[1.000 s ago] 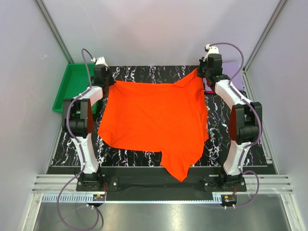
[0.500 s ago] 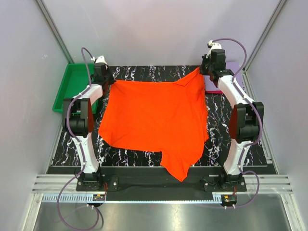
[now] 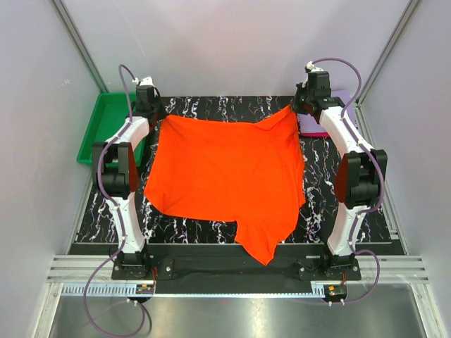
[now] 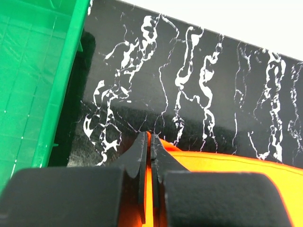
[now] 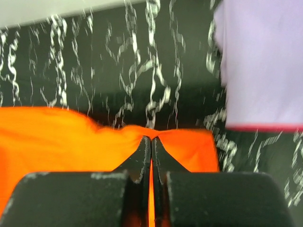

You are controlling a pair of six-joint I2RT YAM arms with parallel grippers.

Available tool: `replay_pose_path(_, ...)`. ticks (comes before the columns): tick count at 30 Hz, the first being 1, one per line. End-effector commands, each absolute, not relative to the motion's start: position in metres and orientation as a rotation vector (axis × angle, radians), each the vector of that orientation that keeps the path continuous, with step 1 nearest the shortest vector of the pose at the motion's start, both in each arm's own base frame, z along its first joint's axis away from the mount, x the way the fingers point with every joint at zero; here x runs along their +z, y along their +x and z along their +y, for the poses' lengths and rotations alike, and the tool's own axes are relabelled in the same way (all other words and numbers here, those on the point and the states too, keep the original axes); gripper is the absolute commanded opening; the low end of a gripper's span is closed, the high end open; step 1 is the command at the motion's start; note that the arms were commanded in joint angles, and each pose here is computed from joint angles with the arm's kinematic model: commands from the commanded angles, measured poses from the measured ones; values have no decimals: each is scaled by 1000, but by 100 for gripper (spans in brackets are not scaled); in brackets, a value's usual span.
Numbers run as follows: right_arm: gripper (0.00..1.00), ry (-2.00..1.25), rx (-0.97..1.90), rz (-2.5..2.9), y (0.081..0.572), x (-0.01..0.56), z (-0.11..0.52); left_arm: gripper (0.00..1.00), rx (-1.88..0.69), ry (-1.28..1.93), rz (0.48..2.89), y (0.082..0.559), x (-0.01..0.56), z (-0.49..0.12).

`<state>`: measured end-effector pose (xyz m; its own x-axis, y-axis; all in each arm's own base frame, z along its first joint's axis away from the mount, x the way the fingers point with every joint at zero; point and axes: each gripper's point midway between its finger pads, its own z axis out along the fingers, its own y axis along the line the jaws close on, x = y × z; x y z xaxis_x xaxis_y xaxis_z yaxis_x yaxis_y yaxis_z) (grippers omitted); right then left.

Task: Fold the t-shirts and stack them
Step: Fold the tshirt

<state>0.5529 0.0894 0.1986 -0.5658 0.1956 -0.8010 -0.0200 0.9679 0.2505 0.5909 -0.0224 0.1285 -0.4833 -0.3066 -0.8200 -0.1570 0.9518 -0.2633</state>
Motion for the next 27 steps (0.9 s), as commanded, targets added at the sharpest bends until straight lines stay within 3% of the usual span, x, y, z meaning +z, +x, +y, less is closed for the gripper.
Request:
replay_pose_path(1, 0, 242, 380, 2203, 527, 221, 96, 0, -214, -309, 2117, 593, 141, -25)
replay_pose_path(11, 0, 387, 407, 2450, 437, 208, 94, 0, -185, -350, 2270, 553, 131, -22)
replay_pose_path(27, 0, 438, 402, 2645, 360, 174, 91, 0, -51, -396, 2409, 482, 127, -6)
